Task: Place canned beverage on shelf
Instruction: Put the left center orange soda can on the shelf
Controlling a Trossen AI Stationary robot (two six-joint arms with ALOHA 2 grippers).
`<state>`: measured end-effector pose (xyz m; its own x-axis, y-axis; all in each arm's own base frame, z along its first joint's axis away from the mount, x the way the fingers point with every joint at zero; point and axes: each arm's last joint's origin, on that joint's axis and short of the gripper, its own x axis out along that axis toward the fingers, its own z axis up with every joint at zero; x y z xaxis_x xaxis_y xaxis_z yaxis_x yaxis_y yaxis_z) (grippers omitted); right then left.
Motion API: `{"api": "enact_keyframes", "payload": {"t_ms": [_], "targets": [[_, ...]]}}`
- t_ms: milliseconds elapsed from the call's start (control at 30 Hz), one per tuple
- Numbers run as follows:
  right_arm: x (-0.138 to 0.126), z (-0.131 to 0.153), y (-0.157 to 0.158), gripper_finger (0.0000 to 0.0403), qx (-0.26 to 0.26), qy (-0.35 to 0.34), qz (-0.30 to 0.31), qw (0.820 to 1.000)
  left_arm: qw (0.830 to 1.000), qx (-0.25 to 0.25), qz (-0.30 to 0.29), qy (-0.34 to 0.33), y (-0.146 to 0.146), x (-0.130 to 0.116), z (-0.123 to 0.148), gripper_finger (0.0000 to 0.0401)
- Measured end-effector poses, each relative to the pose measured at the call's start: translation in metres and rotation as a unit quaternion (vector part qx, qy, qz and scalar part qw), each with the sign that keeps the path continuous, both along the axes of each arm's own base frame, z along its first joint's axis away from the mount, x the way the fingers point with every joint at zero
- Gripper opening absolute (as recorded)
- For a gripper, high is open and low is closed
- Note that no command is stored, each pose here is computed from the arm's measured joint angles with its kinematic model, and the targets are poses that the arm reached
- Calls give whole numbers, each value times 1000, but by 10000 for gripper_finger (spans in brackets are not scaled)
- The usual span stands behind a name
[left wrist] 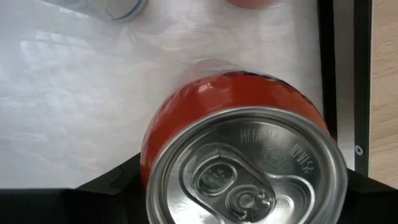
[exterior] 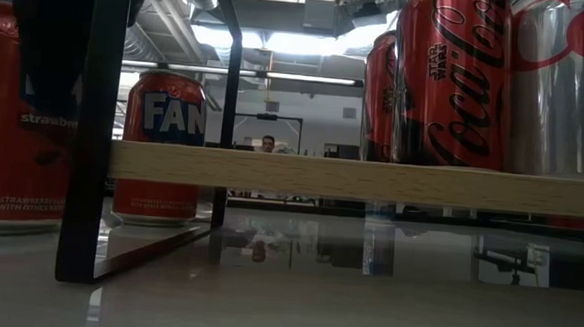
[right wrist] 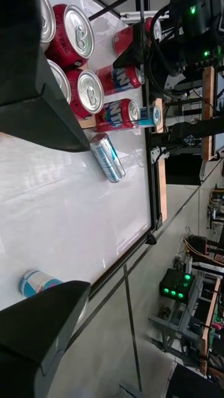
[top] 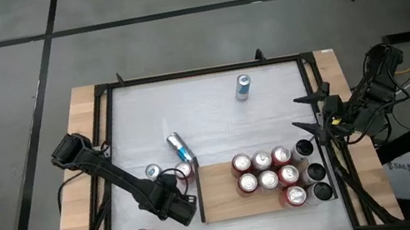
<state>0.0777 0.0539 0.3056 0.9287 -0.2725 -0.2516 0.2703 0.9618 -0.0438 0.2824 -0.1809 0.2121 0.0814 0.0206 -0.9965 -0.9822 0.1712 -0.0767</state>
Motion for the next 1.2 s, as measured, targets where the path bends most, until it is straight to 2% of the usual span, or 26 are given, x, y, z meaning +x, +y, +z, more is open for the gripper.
{"api": "enact_keyframes", "payload": {"t_ms": [233, 367, 467, 800, 1000, 1200], "targets": [[0, 0, 0, 347, 0, 0, 0, 1000, 1000, 10, -20, 9, 2, -4, 3, 271], [0, 0, 0, 347, 0, 0, 0, 1000, 1000, 8, -27, 0, 7, -12, 19, 271], [0, 0, 0, 347, 0, 0, 0, 1000, 998, 2, -56, -13, 11, -18, 32, 271], [0, 0, 0, 347, 0, 0, 0, 1000, 982, -58, -156, -91, 26, -44, 88, 271], [0, 0, 0, 347, 0, 0, 0, 1000, 971, -50, -161, -168, 37, -56, 125, 271], [0, 0, 0, 347, 0, 0, 0, 1000, 957, -45, -183, -221, 42, -54, 154, 271]]}}
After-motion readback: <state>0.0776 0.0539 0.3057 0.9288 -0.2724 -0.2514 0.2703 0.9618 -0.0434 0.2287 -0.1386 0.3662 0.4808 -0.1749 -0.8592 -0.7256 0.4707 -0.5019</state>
